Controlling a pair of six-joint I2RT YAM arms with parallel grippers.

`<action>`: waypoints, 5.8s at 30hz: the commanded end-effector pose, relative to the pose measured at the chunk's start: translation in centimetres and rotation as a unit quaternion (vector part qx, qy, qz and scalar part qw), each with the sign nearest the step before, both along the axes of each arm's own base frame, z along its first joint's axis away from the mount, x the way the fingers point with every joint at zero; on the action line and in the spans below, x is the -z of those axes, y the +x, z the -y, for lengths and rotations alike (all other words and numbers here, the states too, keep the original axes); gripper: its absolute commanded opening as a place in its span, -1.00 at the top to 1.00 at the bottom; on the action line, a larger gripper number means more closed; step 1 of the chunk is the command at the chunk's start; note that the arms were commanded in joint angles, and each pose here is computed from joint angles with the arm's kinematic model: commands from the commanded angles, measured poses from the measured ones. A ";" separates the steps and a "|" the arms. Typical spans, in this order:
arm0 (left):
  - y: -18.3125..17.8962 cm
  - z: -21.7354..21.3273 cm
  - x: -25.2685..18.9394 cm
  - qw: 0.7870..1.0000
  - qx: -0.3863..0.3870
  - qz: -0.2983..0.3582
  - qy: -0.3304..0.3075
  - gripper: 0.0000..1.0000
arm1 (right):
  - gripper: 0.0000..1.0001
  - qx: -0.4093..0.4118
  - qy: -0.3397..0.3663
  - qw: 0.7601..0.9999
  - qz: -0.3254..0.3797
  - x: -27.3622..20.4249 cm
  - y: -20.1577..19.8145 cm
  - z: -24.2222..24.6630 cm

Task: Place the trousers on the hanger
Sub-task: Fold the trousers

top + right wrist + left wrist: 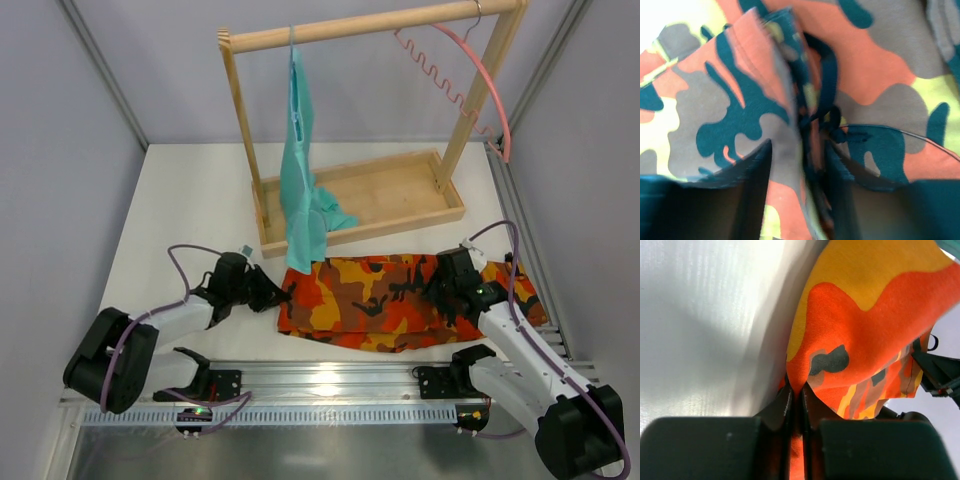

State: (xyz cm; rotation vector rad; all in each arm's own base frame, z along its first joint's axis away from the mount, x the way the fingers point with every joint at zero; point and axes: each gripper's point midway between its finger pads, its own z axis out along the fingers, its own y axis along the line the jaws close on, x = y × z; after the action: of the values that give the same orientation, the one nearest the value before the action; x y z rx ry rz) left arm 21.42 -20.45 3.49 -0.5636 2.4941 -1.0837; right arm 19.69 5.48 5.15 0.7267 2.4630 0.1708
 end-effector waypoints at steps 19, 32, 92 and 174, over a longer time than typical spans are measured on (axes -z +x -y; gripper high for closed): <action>-2.1 -15.0 -0.3 0.936 -0.220 -0.107 0.251 0.99 | -0.43 -0.225 0.179 0.949 0.130 -4.2 1.6 -9.3; -0.1 -16.7 -4.1 0.919 -0.278 -0.073 0.271 -0.08 | -0.43 -0.240 0.201 0.943 0.108 -2.5 2.1 -12.9; 3.3 -8.9 -6.9 0.987 -0.100 0.046 0.120 -0.58 | 0.92 0.009 -0.062 0.998 -0.023 -10.3 4.4 7.9; 4.1 -16.7 -4.5 0.950 -0.157 -0.045 0.267 -0.55 | 0.92 -0.173 0.055 0.982 0.050 -9.7 7.3 -3.5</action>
State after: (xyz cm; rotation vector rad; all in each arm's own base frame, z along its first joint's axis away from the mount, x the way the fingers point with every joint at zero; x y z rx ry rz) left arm 24.44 -3.11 6.84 -0.8910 2.5445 -0.1644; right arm 26.08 9.78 12.23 0.3108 2.5489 0.5185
